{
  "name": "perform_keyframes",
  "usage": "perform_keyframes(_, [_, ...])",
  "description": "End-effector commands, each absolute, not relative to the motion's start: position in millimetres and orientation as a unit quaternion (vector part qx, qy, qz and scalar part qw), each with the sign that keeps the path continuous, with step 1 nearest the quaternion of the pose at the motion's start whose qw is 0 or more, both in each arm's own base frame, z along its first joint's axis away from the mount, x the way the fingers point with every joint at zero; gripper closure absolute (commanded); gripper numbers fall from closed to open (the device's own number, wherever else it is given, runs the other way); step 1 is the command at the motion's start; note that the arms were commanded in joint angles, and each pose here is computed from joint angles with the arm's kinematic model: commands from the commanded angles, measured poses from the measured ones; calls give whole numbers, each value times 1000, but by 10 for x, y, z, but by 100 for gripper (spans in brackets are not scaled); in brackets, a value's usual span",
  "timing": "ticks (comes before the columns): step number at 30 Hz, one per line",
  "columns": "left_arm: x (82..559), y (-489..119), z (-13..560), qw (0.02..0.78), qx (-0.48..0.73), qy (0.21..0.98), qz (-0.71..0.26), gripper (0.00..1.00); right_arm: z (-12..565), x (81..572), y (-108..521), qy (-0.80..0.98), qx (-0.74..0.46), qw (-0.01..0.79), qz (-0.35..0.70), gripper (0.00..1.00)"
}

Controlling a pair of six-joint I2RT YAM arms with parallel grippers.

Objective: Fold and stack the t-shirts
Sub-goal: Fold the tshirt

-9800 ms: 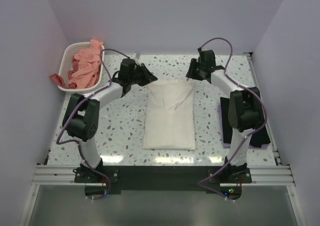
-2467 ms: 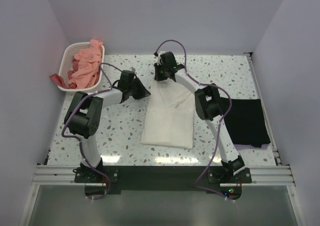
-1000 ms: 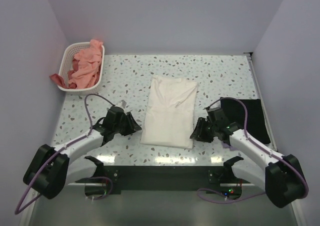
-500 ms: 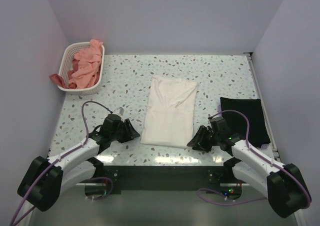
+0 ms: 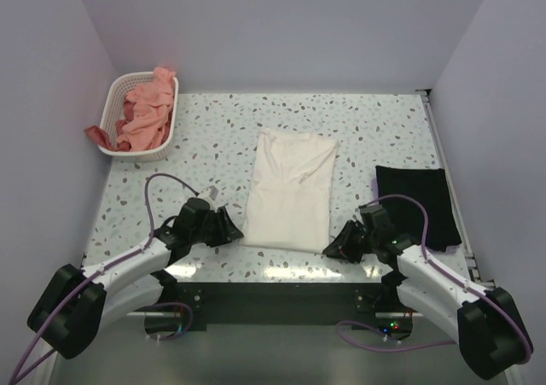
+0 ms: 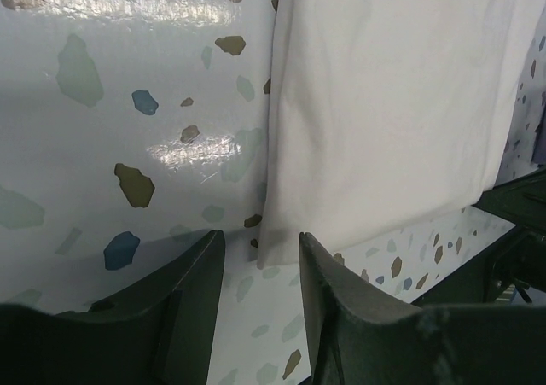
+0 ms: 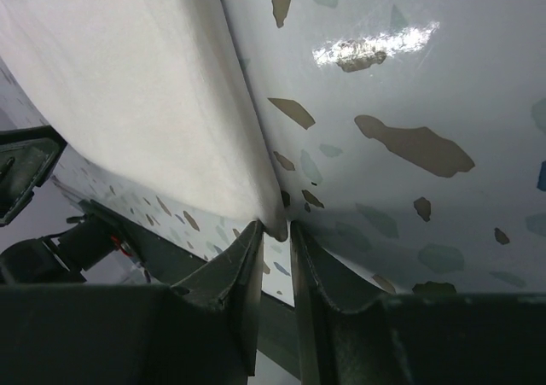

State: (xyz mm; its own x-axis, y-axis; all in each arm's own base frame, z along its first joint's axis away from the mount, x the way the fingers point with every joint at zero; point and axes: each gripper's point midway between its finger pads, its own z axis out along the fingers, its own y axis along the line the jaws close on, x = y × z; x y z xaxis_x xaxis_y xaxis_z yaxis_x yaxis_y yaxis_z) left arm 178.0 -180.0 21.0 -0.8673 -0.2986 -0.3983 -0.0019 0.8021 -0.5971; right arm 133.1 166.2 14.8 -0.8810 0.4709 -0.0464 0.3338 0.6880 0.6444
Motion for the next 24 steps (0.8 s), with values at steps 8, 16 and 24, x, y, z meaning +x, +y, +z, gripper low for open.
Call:
perform_keyframes(8, [1441, -1626, -145, 192, -78, 947, -245, 55, -17, 1288, 1564, 913, 255, 104, 302, 77])
perform_keyframes(16, [1356, -1613, -167, 180, -68, 952, -239, 54, 164, 1418, 1504, 913, 245, 147, 292, 96])
perform_keyframes(24, [1250, -1765, -167, 160, -57, 950, -264, 54, 259, 1457, 1523, 911, 234, 158, 299, 99])
